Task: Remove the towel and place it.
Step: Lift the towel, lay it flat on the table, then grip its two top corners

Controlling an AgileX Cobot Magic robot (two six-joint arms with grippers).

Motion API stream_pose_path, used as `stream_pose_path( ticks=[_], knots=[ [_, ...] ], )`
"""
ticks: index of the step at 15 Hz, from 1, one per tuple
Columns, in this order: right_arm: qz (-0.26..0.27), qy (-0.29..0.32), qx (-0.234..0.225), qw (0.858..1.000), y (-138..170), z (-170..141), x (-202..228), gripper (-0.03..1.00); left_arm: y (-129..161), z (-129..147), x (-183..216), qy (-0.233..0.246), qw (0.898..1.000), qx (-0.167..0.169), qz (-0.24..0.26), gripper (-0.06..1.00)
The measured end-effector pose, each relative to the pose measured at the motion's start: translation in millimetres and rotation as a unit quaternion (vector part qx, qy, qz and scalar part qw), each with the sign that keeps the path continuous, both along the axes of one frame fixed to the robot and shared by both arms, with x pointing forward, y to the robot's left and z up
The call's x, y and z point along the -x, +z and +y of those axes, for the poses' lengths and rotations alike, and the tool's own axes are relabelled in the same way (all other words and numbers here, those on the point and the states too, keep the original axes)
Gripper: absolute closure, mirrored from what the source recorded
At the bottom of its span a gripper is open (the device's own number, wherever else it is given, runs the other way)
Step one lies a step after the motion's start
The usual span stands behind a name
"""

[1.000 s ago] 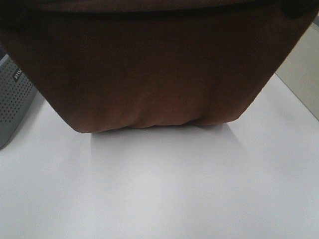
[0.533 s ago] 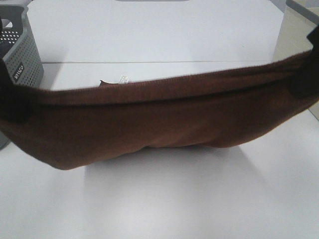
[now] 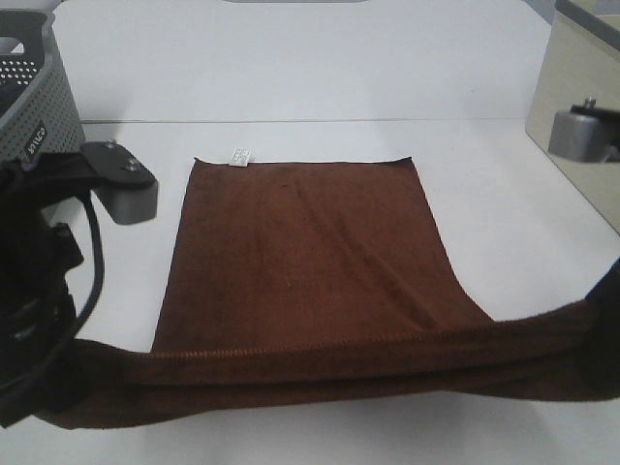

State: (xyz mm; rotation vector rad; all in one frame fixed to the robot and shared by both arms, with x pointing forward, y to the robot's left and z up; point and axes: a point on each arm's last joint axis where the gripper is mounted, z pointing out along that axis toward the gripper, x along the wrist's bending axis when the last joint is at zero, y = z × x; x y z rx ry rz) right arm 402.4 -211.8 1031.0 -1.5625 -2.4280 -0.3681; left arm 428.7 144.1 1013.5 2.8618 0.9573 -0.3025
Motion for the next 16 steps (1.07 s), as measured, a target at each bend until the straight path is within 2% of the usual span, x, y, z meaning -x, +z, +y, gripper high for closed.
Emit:
stream_pose_path(
  ticks=[4, 7, 11, 14, 16],
  knots=[
    [0.105, 0.0, -0.005, 0.994, -41.3, 5.6, 2.3, 0.96, -33.3, -28.1, 7.7, -0.027, 0.997, -0.024, 0.072, 0.94],
    [0.177, 0.009, -0.003, 0.984, -70.0, 8.4, 3.9, 0.96, -50.7, -45.6, 19.2, -0.052, 0.992, -0.047, 0.102, 0.94],
    [0.231, 0.019, 0.002, 0.973, -94.3, 9.4, 5.8, 0.96, -59.5, -51.2, 22.4, -0.051, 0.99, -0.056, 0.121, 0.94],
    [0.243, 0.026, 0.005, 0.97, -103.2, 7.5, 10.7, 0.96, -58.9, -53.9, 24.1, -0.041, 0.989, -0.043, 0.132, 0.94],
    [0.244, 0.028, 0.006, 0.969, -104.9, 6.7, 12.6, 0.96, -64.2, -55.8, 24.3, -0.038, 0.988, -0.047, 0.143, 0.94]
  ],
)
